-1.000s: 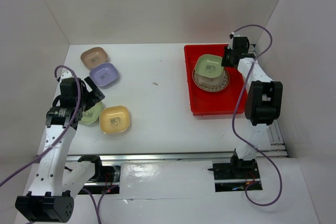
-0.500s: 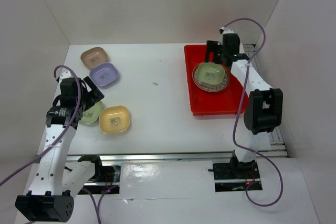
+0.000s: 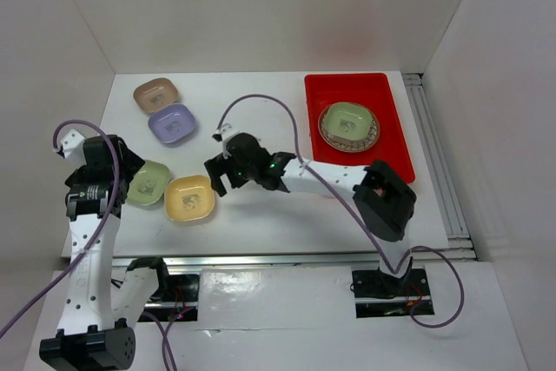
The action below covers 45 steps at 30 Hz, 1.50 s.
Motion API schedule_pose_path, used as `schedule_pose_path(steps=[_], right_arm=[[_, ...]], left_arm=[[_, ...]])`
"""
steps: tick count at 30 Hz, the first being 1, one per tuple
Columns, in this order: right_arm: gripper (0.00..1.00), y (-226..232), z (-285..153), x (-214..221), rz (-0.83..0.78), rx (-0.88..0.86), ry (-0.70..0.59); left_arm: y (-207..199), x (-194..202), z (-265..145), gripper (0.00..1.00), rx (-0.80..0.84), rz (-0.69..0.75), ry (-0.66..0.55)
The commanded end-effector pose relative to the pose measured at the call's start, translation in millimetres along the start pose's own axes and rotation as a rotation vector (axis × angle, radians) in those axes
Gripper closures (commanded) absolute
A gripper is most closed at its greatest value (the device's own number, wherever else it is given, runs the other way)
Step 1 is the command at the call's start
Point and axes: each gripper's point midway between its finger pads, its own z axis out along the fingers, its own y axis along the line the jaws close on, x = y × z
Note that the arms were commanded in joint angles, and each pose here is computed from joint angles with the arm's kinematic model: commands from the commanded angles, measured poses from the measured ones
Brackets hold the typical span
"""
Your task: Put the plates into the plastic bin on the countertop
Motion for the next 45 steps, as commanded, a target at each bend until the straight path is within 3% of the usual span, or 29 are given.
schedule_pose_path(steps=[1, 6, 10, 14, 15, 16, 21, 27, 32, 35, 41, 45], right_arm=[[0.0, 9.6, 25.2, -16.7, 0.019, 0.039, -0.07], [0.05, 14.7, 70.6, 22.4, 0.028, 0.036, 0.013], [0.13, 11.4, 83.9, 29.2, 0.037, 0.055, 0.029], [0.36, 5.3, 86.5, 31.8, 0.046, 0.087, 0.027], [0.54, 1.1, 88.4, 37.9, 0.044, 0.105, 0.041], [0.64, 0.4, 87.8, 40.7, 0.052, 0.11, 0.052], [1.0, -14.7, 84.6, 44.0, 0.07, 0.175, 0.073], [1.0, -52.7, 41.2, 4.6, 0.078, 0.298, 0.003], [1.0, -151.4, -40.1, -79.6, 0.2, 0.47, -0.176], [1.0, -221.5, -100.0, -100.9, 0.298, 0.601, -0.267], [1.0, -343.3, -189.6, -91.5, 0.479, 0.785, -0.358], [1.0, -392.8, -208.6, -58.3, 0.558, 0.842, -0.33]], left_arm=[[-1.6, -18.7, -8.8, 0.0, 0.005, -0.044, -0.055], [-5.7, -18.0, -9.1, 0.0, 0.027, -0.038, -0.048], [-8.3, -18.2, -9.4, 0.0, 0.047, -0.036, -0.053], [-9.4, -17.0, -9.7, 0.0, 0.055, -0.027, -0.046], [-10.9, -15.9, -10.0, 0.0, 0.063, -0.026, -0.04], [-12.4, -17.6, -9.9, 0.0, 0.069, -0.03, -0.046], [-12.0, -17.6, -9.9, 0.0, 0.068, -0.021, -0.046], [-15.9, -17.6, -10.4, 0.0, 0.089, -0.016, -0.043], [-27.6, -11.4, -11.1, 0.0, 0.156, 0.002, -0.011], [-40.4, -6.6, -10.0, 0.0, 0.222, 0.029, 0.014], [-68.6, 11.9, -7.0, 0.0, 0.362, 0.081, 0.108], [-73.8, 16.1, -7.9, 0.0, 0.4, 0.101, 0.121]])
